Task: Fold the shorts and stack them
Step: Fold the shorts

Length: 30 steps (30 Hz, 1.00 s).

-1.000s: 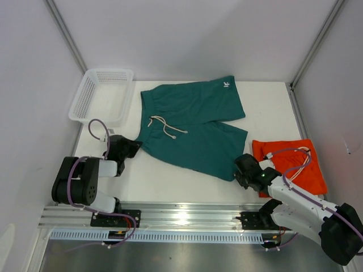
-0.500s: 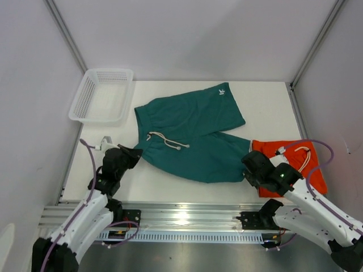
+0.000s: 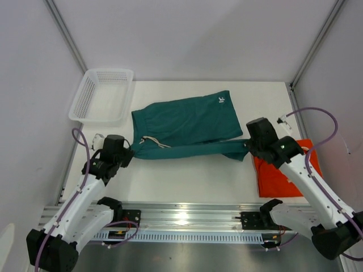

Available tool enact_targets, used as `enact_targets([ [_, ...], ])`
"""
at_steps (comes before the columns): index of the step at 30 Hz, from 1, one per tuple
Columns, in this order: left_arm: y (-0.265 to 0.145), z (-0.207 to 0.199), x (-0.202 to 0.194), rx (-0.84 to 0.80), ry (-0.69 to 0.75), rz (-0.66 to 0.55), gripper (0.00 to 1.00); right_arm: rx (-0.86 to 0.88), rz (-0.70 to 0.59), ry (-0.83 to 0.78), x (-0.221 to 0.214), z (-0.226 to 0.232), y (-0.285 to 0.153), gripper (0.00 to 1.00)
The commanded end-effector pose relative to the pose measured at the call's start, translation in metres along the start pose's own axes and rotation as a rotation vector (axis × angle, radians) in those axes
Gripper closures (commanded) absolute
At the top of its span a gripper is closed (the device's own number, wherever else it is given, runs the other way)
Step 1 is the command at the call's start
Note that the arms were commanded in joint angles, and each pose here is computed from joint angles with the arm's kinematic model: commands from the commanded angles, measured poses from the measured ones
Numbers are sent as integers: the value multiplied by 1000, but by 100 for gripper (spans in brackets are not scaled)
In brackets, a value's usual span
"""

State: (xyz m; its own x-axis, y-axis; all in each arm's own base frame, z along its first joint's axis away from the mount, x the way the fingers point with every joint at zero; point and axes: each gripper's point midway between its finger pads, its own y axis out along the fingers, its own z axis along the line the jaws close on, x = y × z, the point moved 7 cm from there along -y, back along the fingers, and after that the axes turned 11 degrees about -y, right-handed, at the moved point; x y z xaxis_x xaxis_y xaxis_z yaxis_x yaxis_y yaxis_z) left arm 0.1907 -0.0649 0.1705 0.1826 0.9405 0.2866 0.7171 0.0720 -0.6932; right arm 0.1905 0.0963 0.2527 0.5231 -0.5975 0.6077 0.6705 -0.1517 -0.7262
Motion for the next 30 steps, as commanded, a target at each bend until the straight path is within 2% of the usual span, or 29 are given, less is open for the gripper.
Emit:
enact_targets([
  [1, -4, -14, 13, 29, -47, -87, 100, 85, -93, -83, 36, 22, 9, 100],
  [3, -6, -31, 17, -9, -69, -99, 100, 102, -125, -52, 56, 31, 14, 100],
  [5, -9, -45, 21, -27, -81, -108, 100, 110, -106, -75, 64, 42, 26, 100],
  [10, -3, -63, 27, 37, -110, -101, 100, 141, -130, -74, 101, 74, 39, 100],
  [19, 23, -92, 54, 68, -230, -125, 100, 184, -72, -102, 129, 122, 101, 100],
  [23, 41, -107, 61, 63, -275, -124, 100, 215, -69, -105, 149, 144, 126, 100],
  [27, 76, -115, 65, 154, -270, -127, 100, 231, -35, -127, 155, 161, 161, 100],
  [28, 76, -130, 71, 130, -277, -133, 100, 227, -1, -139, 149, 163, 180, 100],
  [30, 98, -128, 69, 181, -265, -130, 100, 259, -18, -136, 159, 170, 192, 100],
])
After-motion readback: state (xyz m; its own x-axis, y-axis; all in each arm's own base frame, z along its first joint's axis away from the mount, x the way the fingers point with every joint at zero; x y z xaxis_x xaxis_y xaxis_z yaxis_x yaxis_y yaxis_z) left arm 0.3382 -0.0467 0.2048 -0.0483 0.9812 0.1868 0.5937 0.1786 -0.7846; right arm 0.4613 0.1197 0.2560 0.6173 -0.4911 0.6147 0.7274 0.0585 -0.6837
